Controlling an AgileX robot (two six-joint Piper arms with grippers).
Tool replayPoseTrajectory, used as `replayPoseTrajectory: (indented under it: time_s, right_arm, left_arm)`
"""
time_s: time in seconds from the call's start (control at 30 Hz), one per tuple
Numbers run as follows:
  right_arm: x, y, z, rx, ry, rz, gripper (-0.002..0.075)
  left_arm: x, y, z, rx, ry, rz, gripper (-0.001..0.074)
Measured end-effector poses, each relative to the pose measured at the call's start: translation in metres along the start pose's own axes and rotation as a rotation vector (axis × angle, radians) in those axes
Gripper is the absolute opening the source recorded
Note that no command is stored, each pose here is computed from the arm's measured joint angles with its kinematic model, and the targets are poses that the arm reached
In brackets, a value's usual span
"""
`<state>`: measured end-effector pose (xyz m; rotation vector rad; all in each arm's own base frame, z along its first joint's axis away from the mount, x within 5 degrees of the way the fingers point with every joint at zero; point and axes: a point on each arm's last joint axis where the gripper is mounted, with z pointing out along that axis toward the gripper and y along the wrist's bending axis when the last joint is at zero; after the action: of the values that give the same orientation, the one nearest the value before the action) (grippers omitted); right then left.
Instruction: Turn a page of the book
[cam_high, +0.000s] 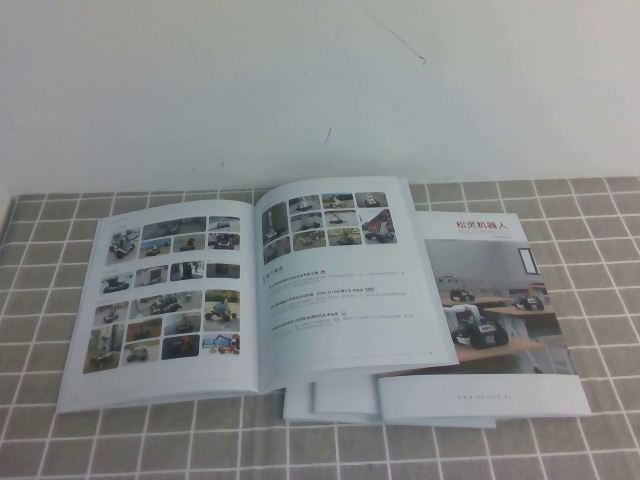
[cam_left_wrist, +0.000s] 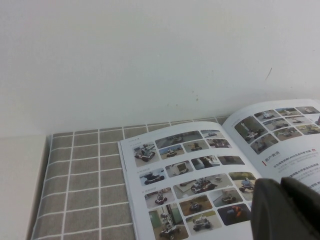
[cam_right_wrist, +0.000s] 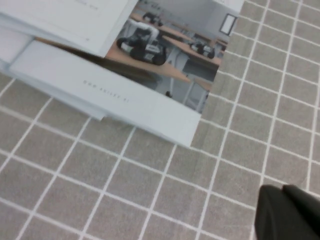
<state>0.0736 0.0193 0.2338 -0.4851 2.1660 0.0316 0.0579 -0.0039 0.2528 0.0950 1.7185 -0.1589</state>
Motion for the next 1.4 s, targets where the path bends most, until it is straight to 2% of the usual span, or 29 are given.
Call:
replayPoseTrajectory:
  time_s: [0.1, 0.3, 0.5, 0.73, 1.4]
  right_arm:
    - [0.007, -0.007, -0.004, 0.096, -0.081, 0.092, -0.0002]
    - [0.037, -0.012, 0.003, 0.301, -0.273, 0.149, -0.0002]
    - [0.065, -0.009, 0.014, 0.392, -0.311, 0.186, -0.0002]
    - [0.075, -0.007, 0.017, 0.392, -0.218, 0.208, -0.0002]
    - [0.073, -0.003, 0.019, 0.322, -0.234, 0.226, -0.0002]
  left_arm:
    - [0.000, 0.000, 0.000, 0.001, -0.002, 0.000, -0.0002]
    - [0.000, 0.000, 0.000, 0.001, -0.002, 0.000, -0.0003]
    - [0.000, 0.000, 0.000, 0.001, -0.002, 0.000, -0.0003]
    - [0.000, 0.000, 0.000, 0.001, -0.002, 0.000, -0.0003]
    - [0.000, 0.000, 0.000, 0.001, -0.002, -0.015, -0.0003]
